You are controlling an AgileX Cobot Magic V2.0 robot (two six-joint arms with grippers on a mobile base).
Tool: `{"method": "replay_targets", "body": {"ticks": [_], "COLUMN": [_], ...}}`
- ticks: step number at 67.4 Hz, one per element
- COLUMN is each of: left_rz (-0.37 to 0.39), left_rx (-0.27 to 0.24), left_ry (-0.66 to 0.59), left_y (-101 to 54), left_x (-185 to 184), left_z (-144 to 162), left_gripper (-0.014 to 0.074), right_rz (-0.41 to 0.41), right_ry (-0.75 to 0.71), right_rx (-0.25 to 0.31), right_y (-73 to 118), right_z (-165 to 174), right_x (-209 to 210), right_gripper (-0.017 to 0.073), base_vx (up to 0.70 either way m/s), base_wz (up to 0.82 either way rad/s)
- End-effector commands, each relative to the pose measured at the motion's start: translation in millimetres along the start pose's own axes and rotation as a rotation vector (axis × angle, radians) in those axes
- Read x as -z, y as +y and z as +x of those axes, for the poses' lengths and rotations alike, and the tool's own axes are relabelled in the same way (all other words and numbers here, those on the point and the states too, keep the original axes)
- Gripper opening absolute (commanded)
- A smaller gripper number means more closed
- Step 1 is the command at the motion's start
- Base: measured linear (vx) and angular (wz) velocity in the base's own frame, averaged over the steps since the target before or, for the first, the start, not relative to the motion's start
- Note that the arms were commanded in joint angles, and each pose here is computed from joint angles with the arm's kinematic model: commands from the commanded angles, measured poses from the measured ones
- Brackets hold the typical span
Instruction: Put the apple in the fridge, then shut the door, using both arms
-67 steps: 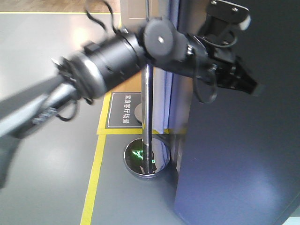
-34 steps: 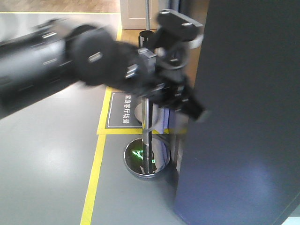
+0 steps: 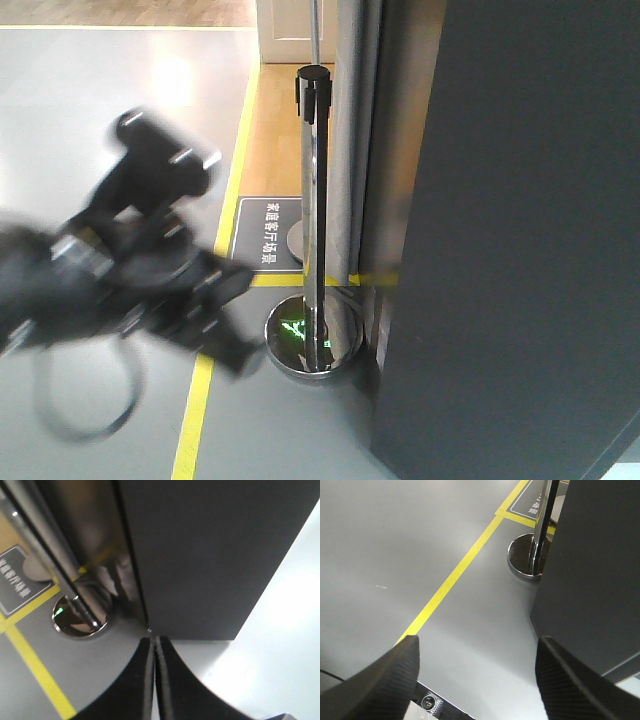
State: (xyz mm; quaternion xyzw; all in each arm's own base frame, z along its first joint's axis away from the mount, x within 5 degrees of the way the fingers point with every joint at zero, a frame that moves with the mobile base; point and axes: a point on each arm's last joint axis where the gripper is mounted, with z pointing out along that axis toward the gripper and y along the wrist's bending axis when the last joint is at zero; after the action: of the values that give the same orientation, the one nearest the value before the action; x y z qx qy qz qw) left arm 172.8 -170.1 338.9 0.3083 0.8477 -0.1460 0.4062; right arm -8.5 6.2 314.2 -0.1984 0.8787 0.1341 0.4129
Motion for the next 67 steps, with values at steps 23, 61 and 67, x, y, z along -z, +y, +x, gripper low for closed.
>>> {"method": "replay_targets", "body": {"ticks": [23, 61, 67], "left_rz": [0.008, 0.008, 0.008], "left_rx": [0.020, 0.021, 0.021], "left_ry": [-0.116, -0.111, -0.111], "left_y": [5.9, 5.8, 5.8], "left_x": [37.6, 37.0, 37.0], "left_z": [35.0, 35.2, 35.2], "left_gripper": [-0.0006, -0.0006, -0.0006], "right_rz": [-0.003, 0.038, 0.053], "right_ry": [-0.005, -0.265, -0.334], "right_rx": [0.003, 0.019, 0.018], "right_y": [0.6, -2.9, -4.2], "right_z": [-4.7, -28.3, -36.1], "right_x": [3.8, 6.8, 7.6], "right_gripper": [0.0458, -0.0009, -0.0009], "base_vx": [0.00, 0.00, 0.00], "base_wz": [0.00, 0.00, 0.00]}}
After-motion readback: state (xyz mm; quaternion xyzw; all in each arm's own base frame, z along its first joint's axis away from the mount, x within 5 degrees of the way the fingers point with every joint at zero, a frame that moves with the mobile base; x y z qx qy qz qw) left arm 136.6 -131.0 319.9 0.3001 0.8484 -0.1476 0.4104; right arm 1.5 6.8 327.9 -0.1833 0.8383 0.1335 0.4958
